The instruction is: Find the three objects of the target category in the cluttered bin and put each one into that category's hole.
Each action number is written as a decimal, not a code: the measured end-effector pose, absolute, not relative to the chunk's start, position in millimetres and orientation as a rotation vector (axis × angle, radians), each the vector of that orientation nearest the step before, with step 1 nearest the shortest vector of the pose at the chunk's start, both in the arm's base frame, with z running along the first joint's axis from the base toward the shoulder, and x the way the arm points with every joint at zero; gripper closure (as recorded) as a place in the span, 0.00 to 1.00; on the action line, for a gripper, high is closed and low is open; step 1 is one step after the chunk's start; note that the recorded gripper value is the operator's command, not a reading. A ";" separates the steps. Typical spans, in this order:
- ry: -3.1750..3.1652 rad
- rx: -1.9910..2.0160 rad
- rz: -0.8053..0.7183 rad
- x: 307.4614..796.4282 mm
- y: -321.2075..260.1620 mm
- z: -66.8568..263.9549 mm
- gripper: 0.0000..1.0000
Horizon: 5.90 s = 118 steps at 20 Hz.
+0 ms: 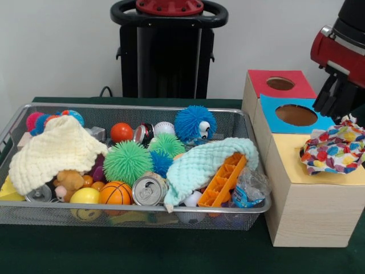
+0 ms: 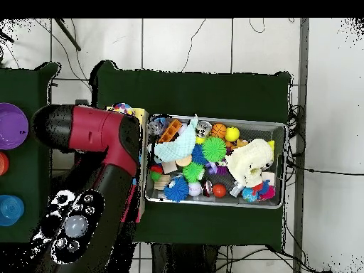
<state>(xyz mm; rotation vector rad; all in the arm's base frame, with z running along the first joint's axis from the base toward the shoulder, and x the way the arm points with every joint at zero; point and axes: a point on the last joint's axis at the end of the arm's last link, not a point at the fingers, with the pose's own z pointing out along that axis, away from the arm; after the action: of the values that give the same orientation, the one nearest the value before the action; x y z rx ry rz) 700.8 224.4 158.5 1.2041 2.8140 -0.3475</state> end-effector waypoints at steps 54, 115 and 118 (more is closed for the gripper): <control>2.839 1.162 -0.371 692.3 242.7 143.9 1.00; 2.756 1.049 -0.348 698.6 253.6 105.3 1.00; 2.755 1.048 -0.349 698.6 253.4 104.4 1.00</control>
<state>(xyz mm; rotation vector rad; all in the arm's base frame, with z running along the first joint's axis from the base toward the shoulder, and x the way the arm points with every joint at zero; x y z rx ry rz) 698.6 253.4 104.4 1.0481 2.7550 -0.3488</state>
